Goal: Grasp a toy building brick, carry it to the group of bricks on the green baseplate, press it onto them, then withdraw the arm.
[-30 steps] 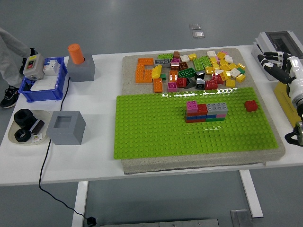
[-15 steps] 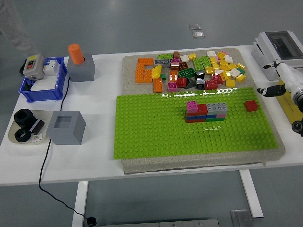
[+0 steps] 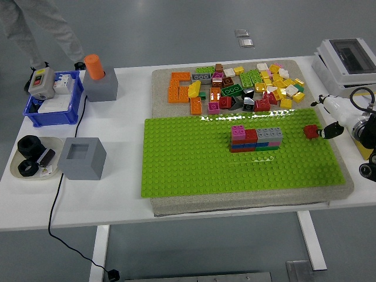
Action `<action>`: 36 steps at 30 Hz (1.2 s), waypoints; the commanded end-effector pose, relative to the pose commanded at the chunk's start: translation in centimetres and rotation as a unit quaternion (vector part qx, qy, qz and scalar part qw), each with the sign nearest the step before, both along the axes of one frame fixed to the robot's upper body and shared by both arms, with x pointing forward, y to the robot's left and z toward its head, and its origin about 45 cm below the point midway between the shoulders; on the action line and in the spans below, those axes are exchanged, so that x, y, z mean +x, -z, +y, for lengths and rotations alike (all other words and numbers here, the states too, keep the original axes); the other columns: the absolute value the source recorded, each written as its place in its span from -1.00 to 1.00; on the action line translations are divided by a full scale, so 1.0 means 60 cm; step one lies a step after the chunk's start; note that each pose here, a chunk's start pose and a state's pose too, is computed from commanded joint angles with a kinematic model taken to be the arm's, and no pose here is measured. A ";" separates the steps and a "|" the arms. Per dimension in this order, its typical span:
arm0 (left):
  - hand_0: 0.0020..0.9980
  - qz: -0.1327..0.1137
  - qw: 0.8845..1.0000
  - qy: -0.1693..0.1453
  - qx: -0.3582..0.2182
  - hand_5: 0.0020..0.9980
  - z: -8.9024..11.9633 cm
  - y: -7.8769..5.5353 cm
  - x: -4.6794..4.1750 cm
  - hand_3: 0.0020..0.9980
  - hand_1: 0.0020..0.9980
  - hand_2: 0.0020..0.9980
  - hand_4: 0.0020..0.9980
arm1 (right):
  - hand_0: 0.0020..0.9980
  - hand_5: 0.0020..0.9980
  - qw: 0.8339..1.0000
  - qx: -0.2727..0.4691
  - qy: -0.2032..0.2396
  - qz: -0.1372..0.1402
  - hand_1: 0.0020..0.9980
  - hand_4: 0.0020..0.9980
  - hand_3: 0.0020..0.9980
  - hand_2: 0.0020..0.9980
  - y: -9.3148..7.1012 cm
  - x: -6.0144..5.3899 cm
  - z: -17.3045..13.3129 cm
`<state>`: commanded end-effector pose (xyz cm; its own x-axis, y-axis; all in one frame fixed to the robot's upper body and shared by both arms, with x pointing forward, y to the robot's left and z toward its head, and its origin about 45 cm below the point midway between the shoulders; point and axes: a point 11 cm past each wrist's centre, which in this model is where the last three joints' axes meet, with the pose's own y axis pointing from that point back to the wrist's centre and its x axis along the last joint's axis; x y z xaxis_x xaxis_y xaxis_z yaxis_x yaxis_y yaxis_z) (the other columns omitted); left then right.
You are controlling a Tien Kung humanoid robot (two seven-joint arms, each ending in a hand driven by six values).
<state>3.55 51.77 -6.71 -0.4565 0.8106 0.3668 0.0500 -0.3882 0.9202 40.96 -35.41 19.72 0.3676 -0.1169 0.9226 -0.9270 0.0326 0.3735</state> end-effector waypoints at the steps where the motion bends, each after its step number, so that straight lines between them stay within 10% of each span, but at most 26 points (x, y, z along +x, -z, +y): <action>1: 0.60 0.000 1.000 0.000 0.000 0.15 0.000 0.000 0.000 0.62 0.52 0.49 0.73 | 0.84 -0.97 1.000 0.001 0.001 0.001 0.97 0.46 0.62 1.00 0.000 0.001 0.000; 36: 0.60 -0.002 1.000 0.003 0.001 0.15 0.001 -0.001 0.003 0.62 0.52 0.49 0.73 | 0.84 -1.00 0.998 0.027 0.032 0.056 0.96 0.36 0.30 1.00 0.042 0.000 -0.002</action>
